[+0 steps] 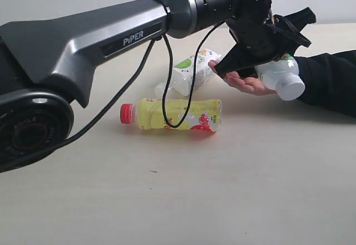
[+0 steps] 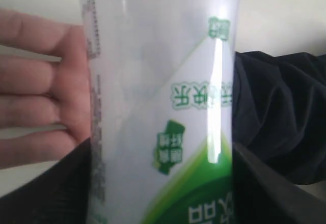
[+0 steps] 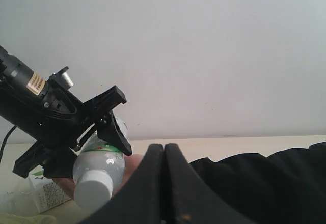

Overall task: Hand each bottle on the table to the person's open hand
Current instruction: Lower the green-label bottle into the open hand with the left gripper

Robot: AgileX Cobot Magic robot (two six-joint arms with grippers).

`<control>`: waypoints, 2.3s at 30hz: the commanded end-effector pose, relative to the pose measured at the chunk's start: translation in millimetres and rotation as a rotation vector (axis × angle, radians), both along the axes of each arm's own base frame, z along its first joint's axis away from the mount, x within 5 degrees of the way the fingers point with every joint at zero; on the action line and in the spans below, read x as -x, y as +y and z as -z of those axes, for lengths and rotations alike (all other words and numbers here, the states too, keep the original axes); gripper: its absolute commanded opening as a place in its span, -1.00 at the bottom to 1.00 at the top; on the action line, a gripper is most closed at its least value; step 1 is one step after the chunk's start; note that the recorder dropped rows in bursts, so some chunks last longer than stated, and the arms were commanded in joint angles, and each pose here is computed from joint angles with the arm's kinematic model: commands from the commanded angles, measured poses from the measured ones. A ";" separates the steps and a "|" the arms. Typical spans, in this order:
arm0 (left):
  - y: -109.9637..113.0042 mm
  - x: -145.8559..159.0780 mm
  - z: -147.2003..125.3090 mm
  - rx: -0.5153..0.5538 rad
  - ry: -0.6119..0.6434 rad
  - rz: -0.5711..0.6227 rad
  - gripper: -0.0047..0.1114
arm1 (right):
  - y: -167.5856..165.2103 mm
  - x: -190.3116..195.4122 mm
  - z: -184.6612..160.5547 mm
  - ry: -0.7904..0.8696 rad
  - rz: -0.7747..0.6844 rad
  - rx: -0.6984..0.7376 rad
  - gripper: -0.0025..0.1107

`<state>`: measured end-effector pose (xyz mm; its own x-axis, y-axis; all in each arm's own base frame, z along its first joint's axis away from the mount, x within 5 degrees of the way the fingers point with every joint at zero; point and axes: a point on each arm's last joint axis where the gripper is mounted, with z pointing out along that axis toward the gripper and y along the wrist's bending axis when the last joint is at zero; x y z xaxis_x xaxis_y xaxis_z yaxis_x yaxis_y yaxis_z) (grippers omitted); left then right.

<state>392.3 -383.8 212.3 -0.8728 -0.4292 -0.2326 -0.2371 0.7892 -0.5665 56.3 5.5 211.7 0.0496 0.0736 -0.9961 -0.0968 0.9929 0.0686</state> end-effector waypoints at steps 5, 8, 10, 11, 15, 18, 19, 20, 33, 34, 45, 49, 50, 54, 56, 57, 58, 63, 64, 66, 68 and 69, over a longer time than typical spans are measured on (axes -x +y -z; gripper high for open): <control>3.6 -3.4 -2.2 0.002 0.022 -0.009 -0.92 | -0.6 0.3 -0.1 -0.015 0.008 0.001 -0.96; 6.0 -4.0 -0.4 -0.011 0.036 -0.012 -0.92 | -0.6 0.3 -0.1 -0.015 0.008 0.001 -0.96; 5.0 -5.1 8.6 -0.028 0.043 -0.002 -0.92 | -0.6 0.3 -0.1 -0.015 0.008 0.001 -0.96; 3.7 -6.5 17.2 -0.033 0.047 -0.003 -0.92 | -0.6 0.3 -0.1 -0.015 0.008 0.001 -0.96; 1.5 -9.4 27.7 -0.031 0.040 -0.004 -0.92 | -0.6 0.3 -0.1 -0.015 0.008 0.001 -0.96; -0.3 -11.4 25.8 -0.009 0.012 -0.001 -0.92 | -0.6 0.3 -0.1 -0.015 0.008 0.001 -0.96; -0.7 -11.9 25.3 -0.008 -0.002 0.011 -0.92 | -0.6 0.3 -0.1 -0.015 0.008 0.001 -0.96; -1.3 -12.6 24.6 -0.004 -0.016 0.018 -0.92 | -0.6 0.3 -0.1 -0.015 0.008 0.001 -0.96; 0.0 -13.8 24.6 -0.024 -0.034 0.021 -0.42 | -0.6 0.3 -0.1 -0.015 0.008 0.001 -0.96; 0.0 -13.8 24.6 -0.024 -0.034 0.021 -0.31 | -0.6 0.3 -0.1 -0.015 0.008 0.001 -0.96; 0.0 -13.8 24.6 -0.021 -0.031 0.015 0.13 | -0.6 0.3 -0.1 -0.015 0.008 0.001 -0.96; 0.0 -13.8 24.6 -0.021 -0.031 0.015 0.13 | -0.6 0.3 -0.1 -0.015 0.008 0.001 -0.96; 0.0 -13.8 24.6 -0.021 -0.031 0.015 0.13 | -0.6 0.3 -0.1 -0.015 0.008 0.001 -0.96; 0.0 -13.8 24.6 -0.021 -0.031 0.015 0.13 | -0.6 0.3 -0.1 -0.015 0.008 0.001 -0.96; 0.0 -13.7 23.5 -0.020 -0.033 0.015 0.13 | -0.6 0.3 -0.1 -0.015 0.008 0.001 -0.96; 0.0 -13.7 23.5 -0.020 -0.033 0.015 0.13 | -0.6 0.3 -0.1 -0.015 0.008 0.001 -0.96; 0.0 -13.7 23.5 -0.020 -0.033 0.015 0.13 | -0.6 0.3 -0.1 -0.015 0.008 0.001 -0.96; 0.3 -13.5 23.7 -0.020 -0.027 0.011 0.29 | -0.6 0.3 -0.1 -0.015 0.008 0.001 -0.96; 0.4 -13.4 23.8 -0.017 -0.022 0.004 0.36 | -0.6 0.3 -0.1 -0.015 0.008 0.001 -0.96; 0.7 -13.0 24.2 -0.015 -0.009 -0.010 0.51 | -0.6 0.3 -0.1 -0.015 0.008 0.001 -0.96; 0.7 -13.0 24.2 -0.013 -0.007 -0.014 0.55 | -0.6 0.3 -0.1 -0.015 0.008 0.001 -0.96; 0.7 -13.0 24.2 -0.013 -0.007 -0.014 0.55 | -0.6 0.3 -0.1 -0.015 0.008 0.001 -0.96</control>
<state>403.4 -384.8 183.0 -0.8728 -0.4257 -0.2386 -0.2400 0.8002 -0.5497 56.3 5.5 211.7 0.0496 0.0736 -0.9961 -0.0968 0.9929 0.0686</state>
